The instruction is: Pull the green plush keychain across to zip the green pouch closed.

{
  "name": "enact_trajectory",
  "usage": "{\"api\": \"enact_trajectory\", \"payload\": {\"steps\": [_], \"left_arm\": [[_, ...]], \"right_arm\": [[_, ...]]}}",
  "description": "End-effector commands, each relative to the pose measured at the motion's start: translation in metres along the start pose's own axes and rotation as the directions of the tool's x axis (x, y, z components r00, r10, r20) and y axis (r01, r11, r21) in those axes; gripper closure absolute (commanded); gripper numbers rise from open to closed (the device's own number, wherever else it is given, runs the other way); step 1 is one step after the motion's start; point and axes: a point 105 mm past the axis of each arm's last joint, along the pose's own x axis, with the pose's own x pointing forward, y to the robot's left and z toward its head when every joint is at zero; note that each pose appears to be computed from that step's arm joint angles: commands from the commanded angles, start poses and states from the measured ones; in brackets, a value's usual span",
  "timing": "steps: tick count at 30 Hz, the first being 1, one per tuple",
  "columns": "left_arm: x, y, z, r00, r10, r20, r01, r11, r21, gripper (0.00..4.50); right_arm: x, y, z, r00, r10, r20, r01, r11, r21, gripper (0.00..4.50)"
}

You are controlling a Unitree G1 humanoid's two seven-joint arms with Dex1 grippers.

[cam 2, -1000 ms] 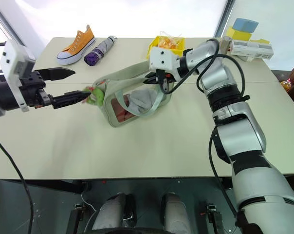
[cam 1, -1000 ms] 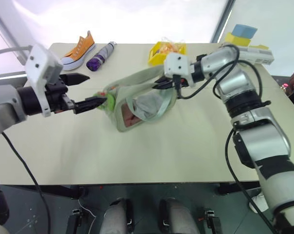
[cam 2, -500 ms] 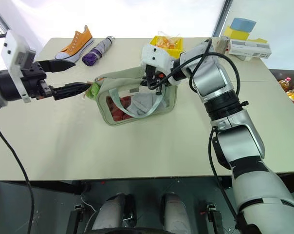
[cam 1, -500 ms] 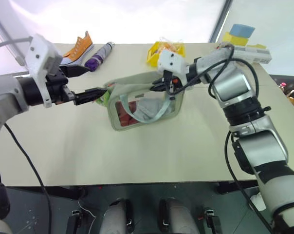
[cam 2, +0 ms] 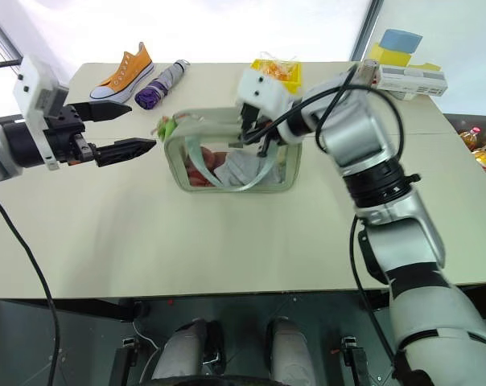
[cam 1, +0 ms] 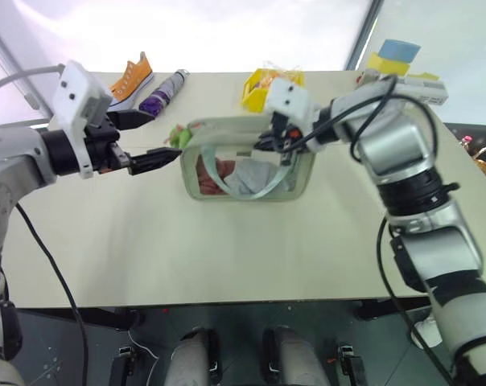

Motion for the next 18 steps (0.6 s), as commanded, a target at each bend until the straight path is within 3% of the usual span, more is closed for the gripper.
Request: {"api": "enact_trajectory", "payload": {"steps": [1, 3, 7, 12, 18], "left_arm": [[-0.003, 0.0, 0.014, 0.999, 0.01, 0.034, -0.011, 0.999, 0.048, 0.0], [-0.003, 0.0, 0.014, 0.999, 0.011, 0.031, -0.012, 0.999, 0.045, 0.0], [-0.011, 0.008, 0.008, 0.998, 0.056, 0.017, -0.057, 0.998, 0.025, 0.0], [-0.024, 0.028, -0.007, 0.988, 0.156, 0.001, -0.156, 0.988, -0.022, 0.0], [-0.024, 0.057, -0.035, 0.967, 0.253, -0.019, -0.253, 0.964, -0.081, 0.0]], "right_arm": [[0.002, 0.01, 0.009, 0.999, 0.034, 0.038, -0.033, 0.999, -0.018, 3.77], [-0.003, 0.012, 0.007, 0.998, 0.05, 0.038, -0.048, 0.998, -0.048, 3.0], [-0.034, -0.003, 0.017, 0.997, -0.034, 0.076, 0.042, 0.994, -0.099, 0.85], [-0.071, -0.014, 0.01, 0.99, -0.125, 0.072, 0.134, 0.98, -0.144, 0.85], [-0.069, -0.003, -0.019, 0.992, -0.123, 0.016, 0.124, 0.981, -0.151, 0.85]]}}
